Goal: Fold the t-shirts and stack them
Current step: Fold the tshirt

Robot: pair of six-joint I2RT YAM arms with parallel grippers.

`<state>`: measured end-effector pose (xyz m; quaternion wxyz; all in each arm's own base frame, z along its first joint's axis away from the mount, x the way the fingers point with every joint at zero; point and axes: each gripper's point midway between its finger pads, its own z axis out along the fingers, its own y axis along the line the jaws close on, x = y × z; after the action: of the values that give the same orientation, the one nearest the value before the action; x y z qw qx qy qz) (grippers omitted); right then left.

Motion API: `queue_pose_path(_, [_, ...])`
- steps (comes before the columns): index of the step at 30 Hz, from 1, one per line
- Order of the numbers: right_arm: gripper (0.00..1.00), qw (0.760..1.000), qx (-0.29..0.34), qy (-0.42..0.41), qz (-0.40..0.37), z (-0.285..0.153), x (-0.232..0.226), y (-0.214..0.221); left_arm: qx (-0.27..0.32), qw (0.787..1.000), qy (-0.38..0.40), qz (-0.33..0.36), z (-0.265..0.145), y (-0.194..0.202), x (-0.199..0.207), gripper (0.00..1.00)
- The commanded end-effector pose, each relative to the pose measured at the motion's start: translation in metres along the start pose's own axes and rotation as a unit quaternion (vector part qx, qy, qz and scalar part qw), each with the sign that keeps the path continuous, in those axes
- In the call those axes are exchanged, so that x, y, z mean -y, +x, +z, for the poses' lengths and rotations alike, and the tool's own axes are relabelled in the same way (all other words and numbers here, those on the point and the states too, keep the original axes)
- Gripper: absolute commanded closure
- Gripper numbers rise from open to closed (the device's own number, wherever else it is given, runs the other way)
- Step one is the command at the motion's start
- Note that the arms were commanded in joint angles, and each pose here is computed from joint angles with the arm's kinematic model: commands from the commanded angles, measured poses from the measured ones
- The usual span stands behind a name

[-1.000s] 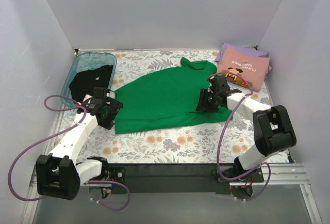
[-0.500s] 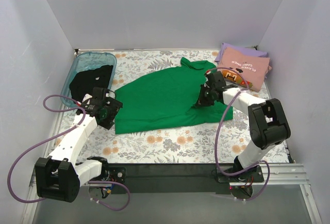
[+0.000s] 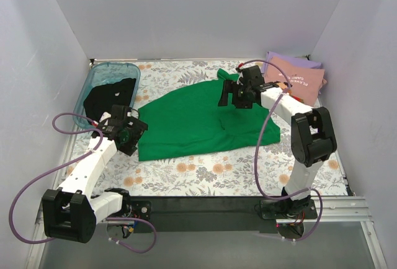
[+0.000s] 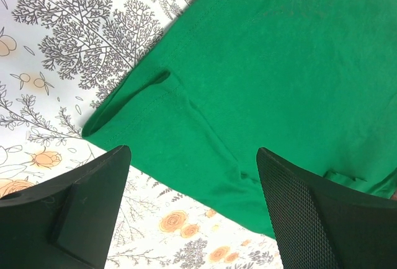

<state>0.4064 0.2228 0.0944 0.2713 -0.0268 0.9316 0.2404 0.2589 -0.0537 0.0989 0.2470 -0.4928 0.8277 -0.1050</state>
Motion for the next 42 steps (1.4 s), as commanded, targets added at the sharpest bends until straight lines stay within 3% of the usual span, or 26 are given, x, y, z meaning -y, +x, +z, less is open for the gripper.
queue_pose_path(1, [0.02, 1.0, 0.011, 0.002, -0.024, -0.038, -0.007, 0.002, 0.0, 1.0, 0.028, 0.01, -0.011, -0.004, 0.015, 0.18])
queue_pose_path(3, [0.02, 0.999, 0.028, 0.022, -0.017, -0.056, 0.001, 0.008, -0.021, 0.998, 0.051, 0.021, -0.007, 0.003, 0.024, 0.16])
queue_pose_path(4, [0.02, 0.999, 0.01, 0.036, -0.006, -0.056, 0.014, 0.029, -0.031, 0.997, 0.059, 0.031, -0.005, 0.008, 0.028, 0.07])
queue_pose_path(13, [0.02, 0.993, -0.008, 0.09, 0.077, -0.067, 0.093, 0.086, -0.088, 0.988, 0.071, 0.102, 0.026, 0.056, 0.055, 0.07])
queue_pose_path(17, [0.02, 0.992, -0.03, 0.085, 0.092, -0.056, 0.106, 0.096, -0.095, 0.989, 0.025, 0.11, 0.058, 0.063, 0.042, 0.07])
queue_pose_path(23, [0.02, 0.985, -0.07, 0.089, 0.13, -0.052, 0.117, 0.148, -0.125, 0.985, -0.042, 0.111, 0.083, 0.083, -0.002, 0.07])
queue_pose_path(33, [0.02, 0.973, -0.086, 0.083, 0.198, -0.096, 0.111, 0.249, -0.133, 0.982, -0.091, 0.096, 0.054, 0.097, -0.087, 0.07])
queue_pose_path(39, [0.01, 0.969, -0.035, 0.116, 0.214, -0.126, 0.117, 0.265, -0.107, 0.989, -0.066, 0.071, 0.023, 0.092, -0.103, 0.06])
queue_pose_path(42, [0.02, 0.971, 0.005, 0.092, 0.219, -0.137, 0.106, 0.254, -0.127, 0.989, -0.031, 0.067, 0.012, 0.101, -0.095, 0.06])
